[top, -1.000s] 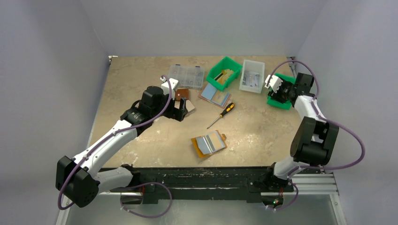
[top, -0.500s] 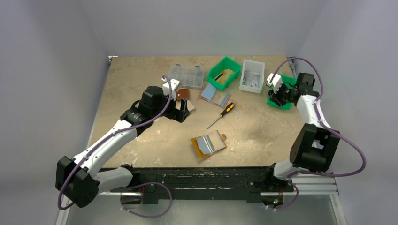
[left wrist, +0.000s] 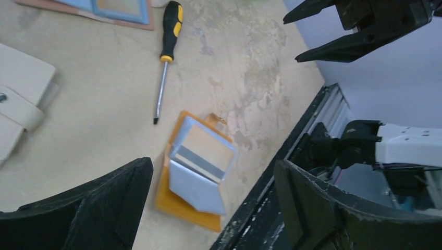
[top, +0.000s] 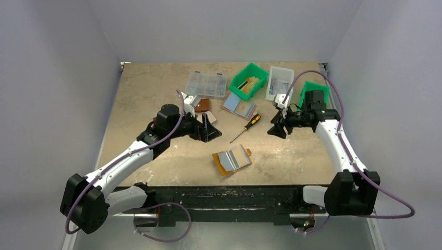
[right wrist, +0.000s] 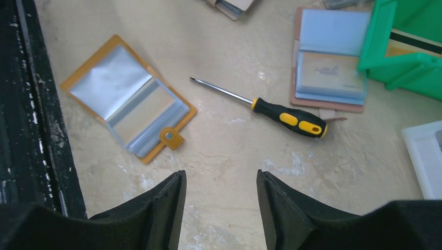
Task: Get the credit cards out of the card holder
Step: Remove the credit card from the card holder.
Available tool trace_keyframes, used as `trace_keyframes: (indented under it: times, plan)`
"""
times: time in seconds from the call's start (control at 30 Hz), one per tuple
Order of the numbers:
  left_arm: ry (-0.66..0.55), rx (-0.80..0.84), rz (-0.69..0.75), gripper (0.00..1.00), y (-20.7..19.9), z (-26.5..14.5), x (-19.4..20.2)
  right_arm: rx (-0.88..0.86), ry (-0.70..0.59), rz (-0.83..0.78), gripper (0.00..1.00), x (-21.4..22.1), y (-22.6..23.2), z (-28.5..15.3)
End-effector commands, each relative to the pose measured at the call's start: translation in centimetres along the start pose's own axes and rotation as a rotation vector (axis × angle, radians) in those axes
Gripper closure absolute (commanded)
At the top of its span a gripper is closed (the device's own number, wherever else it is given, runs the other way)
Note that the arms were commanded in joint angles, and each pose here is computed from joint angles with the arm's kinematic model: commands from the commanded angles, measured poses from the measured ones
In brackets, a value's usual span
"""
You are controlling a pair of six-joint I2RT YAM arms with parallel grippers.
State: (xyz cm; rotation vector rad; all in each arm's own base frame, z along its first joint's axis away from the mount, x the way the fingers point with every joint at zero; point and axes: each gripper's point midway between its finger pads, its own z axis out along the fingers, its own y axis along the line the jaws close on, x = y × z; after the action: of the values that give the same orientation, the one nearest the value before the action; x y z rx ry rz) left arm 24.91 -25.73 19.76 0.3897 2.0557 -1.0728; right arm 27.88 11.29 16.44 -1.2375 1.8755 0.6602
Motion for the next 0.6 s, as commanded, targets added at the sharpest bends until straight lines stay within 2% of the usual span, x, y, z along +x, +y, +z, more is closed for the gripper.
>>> trace_keyframes:
  times: [0.0,0.17,0.33,0.57]
  plan:
    - [-0.088,0.160,-0.126,0.07,-4.7,-0.3,-1.3,-0.101,-0.126,0.061,0.38,-1.4,2.9,0.1]
    - [-0.090,0.138,-0.207,0.09,-6.4,1.1,1.4,-0.240,-0.233,0.090,0.29,-2.8,5.8,1.0]
    - [-0.127,0.137,-0.327,0.16,-6.8,2.5,3.6,-0.239,-0.244,0.290,0.29,-3.2,5.0,2.4]
    - [-0.098,0.022,-0.363,0.21,-5.9,5.5,6.5,-0.250,-0.196,0.487,0.34,-3.2,5.4,6.2]
